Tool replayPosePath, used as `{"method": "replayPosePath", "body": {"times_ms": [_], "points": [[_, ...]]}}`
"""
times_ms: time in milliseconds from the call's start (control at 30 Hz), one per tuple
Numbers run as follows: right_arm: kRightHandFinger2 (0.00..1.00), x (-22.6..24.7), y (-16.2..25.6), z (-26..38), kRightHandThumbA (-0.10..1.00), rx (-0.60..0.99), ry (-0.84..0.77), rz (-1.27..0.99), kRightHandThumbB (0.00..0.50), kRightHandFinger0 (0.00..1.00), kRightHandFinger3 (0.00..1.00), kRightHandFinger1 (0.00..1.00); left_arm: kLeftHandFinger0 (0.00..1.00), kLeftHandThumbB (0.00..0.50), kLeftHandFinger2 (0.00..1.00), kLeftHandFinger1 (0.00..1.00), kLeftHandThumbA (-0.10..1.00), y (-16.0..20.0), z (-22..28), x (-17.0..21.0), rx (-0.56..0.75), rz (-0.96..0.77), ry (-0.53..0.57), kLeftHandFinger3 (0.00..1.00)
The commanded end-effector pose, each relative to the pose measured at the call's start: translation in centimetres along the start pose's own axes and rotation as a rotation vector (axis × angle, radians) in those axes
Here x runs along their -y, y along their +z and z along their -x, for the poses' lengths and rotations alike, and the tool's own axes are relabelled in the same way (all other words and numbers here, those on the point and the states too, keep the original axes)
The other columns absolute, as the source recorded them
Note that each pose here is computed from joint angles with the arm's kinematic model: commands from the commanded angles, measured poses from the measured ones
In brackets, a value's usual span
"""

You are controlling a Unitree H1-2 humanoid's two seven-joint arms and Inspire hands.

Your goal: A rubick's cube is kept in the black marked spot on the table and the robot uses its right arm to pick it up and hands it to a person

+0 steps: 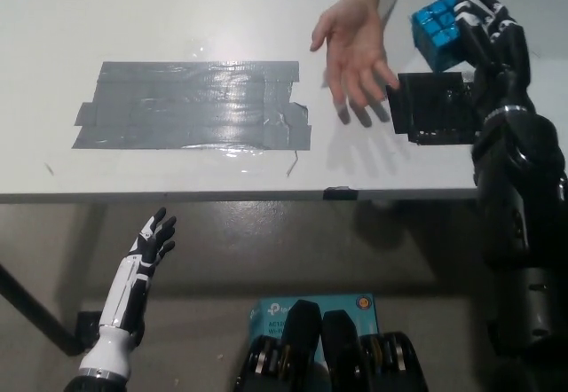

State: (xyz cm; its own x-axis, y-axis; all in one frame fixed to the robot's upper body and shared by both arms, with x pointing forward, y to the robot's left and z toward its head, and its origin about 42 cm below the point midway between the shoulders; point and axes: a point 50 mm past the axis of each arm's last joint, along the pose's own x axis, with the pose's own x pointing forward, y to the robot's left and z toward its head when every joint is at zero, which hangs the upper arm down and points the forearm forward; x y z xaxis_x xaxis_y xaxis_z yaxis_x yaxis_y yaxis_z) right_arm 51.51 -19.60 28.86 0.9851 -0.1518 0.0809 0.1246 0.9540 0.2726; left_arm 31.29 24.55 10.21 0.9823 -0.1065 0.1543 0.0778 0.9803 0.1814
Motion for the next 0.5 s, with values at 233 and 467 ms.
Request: {"method": "replayPosePath", "body": {"times_ms": [233,467], "points": [[0.81,-6.3,5.6,-4.1,-0.1,0.223,0.047,0.297,0.173,0.0,0.8,0.47,1.0,0.157,1.0,1.0,0.99,1.3,-0.9,-0.4,0.058,-0.021,-0.011,1.0],[0.85,-8.2,5.6,-6.1,-0.1,0.241,0.027,0.476,0.174,0.02,0.9,0.48,1.0,0.16,1.0,1.0,0.99,1.4,-0.9,-0.3,0.063,-0.026,-0.013,1.0]]}}
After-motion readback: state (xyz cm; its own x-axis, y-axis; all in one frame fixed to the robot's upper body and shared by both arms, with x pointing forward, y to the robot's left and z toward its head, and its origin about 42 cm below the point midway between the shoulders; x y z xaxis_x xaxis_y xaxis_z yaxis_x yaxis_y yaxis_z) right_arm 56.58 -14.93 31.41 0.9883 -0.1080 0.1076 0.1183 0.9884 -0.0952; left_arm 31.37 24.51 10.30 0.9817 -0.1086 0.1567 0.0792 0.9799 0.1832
